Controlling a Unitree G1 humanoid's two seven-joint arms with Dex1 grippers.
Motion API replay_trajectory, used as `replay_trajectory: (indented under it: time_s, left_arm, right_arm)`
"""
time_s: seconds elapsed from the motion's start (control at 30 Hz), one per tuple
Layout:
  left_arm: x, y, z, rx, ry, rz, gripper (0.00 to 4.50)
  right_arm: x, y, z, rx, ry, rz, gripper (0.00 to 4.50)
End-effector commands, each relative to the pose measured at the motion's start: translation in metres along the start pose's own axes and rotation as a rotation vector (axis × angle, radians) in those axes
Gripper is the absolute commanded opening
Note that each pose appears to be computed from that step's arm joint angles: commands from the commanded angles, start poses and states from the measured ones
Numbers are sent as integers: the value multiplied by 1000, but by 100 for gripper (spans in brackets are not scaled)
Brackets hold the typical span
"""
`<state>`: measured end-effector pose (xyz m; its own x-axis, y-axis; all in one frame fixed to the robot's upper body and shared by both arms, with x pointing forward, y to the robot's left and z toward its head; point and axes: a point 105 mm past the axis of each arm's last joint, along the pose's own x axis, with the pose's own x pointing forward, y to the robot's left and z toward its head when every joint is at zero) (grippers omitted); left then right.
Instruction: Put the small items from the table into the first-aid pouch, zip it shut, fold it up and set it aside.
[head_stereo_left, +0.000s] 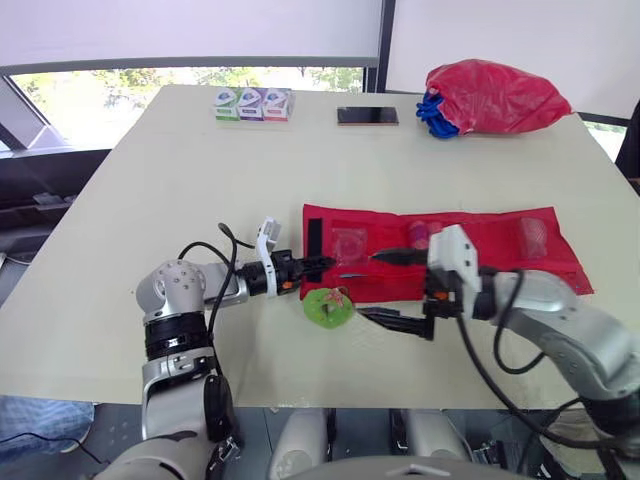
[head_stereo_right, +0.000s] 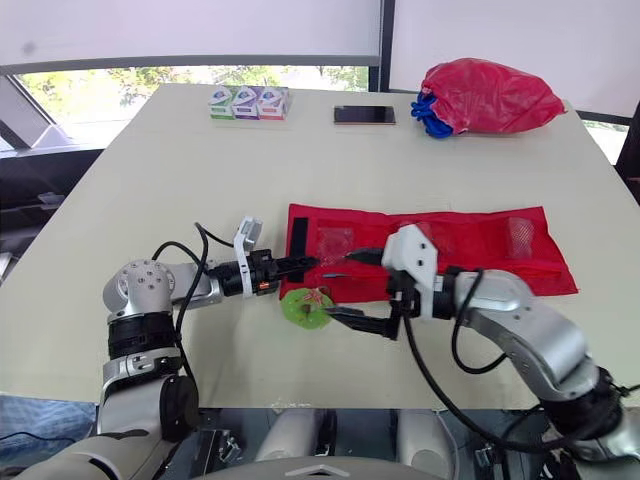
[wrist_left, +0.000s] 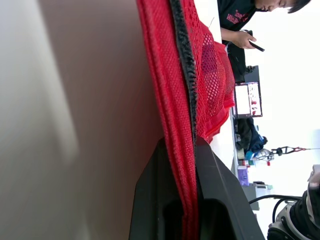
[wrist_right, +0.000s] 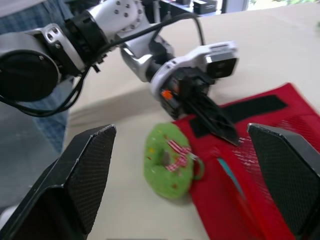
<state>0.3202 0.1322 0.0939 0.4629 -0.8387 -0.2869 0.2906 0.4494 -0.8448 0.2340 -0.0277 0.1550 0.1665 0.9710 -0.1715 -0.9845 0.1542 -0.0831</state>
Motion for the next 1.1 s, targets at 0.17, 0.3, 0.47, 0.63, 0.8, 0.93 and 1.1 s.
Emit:
replay_trajectory:
  time_s: [0.17,0.3,0.47,0.63,0.8,0.93,1.1]
  left_arm:
    - [13,3,0,16,47,29,2]
    - [20,-2,0,21,64,28,2]
    - [22,-2,1,24,67,44,0]
    - [22,0,2,23,62,60,0]
    - [20,0,3,26,58,67,0]
    - [19,3,4,30,52,78,0]
    - [13,6,7,42,39,89,0]
  right_arm:
    - [30,6,-31,-63,125,135,450]
    - [38,-11,-51,-105,213,64,450]
    - [51,-19,-67,-148,296,26,425]
    - [62,-26,-74,-156,341,-34,257]
    - [55,-35,-75,-177,361,-89,21]
    - [42,-39,-62,-152,300,-130,2]
    - [16,-44,-47,-51,188,-223,2]
